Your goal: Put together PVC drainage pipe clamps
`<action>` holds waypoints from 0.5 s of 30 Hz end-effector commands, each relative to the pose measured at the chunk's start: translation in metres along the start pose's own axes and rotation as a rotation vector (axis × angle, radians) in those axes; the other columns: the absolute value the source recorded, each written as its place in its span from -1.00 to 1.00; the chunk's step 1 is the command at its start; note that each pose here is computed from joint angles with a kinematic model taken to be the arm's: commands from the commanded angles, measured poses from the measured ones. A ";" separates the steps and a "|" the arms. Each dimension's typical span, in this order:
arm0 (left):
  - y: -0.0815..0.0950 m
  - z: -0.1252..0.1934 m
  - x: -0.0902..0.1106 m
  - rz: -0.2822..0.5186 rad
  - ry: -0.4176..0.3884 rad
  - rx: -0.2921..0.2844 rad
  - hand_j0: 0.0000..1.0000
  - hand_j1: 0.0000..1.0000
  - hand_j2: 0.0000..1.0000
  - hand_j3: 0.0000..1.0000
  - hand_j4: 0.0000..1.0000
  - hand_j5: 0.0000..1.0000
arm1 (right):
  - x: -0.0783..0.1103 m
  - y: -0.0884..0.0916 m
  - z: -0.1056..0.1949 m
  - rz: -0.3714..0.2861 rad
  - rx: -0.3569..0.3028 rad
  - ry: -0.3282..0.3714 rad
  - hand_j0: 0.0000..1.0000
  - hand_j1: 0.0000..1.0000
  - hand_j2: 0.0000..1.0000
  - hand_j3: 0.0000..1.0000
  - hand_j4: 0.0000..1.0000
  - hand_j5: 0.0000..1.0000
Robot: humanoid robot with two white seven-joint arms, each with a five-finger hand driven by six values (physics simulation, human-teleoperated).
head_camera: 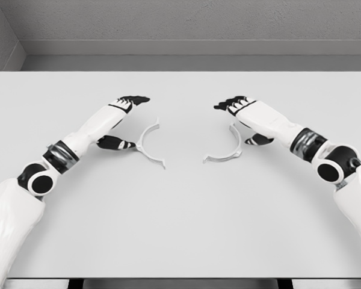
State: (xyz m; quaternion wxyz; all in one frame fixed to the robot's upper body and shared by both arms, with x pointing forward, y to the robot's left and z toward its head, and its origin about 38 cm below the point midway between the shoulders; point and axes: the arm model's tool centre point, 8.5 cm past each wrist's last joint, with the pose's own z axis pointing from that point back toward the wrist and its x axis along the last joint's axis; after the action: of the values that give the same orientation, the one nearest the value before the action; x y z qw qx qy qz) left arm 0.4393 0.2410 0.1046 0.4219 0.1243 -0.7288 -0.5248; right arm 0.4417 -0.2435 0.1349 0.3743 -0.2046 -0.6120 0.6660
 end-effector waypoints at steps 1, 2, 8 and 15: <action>0.003 0.002 -0.002 0.003 0.004 0.009 1.00 1.00 1.00 1.00 1.00 1.00 | 0.002 0.008 -0.004 -0.014 0.015 0.000 1.00 1.00 1.00 1.00 1.00 1.00; 0.007 0.003 -0.004 -0.004 0.007 0.010 1.00 1.00 1.00 1.00 1.00 1.00 | 0.000 0.008 -0.004 -0.016 0.016 0.006 1.00 1.00 1.00 1.00 1.00 1.00; 0.008 0.003 -0.007 -0.010 0.016 0.006 1.00 1.00 1.00 1.00 1.00 1.00 | 0.004 0.006 -0.010 -0.011 0.010 0.005 1.00 1.00 1.00 1.00 1.00 1.00; 0.008 0.003 -0.006 -0.010 0.014 0.006 1.00 1.00 1.00 1.00 1.00 1.00 | 0.013 0.001 -0.023 -0.005 0.007 -0.007 1.00 1.00 1.00 1.00 1.00 1.00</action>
State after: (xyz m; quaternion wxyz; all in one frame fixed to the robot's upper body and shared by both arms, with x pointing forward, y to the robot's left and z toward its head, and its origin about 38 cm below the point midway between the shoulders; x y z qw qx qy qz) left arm 0.4430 0.2497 0.1081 0.4225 0.1341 -0.7254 -0.5266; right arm 0.4512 -0.2241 0.1361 0.3711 -0.2059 -0.6108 0.6684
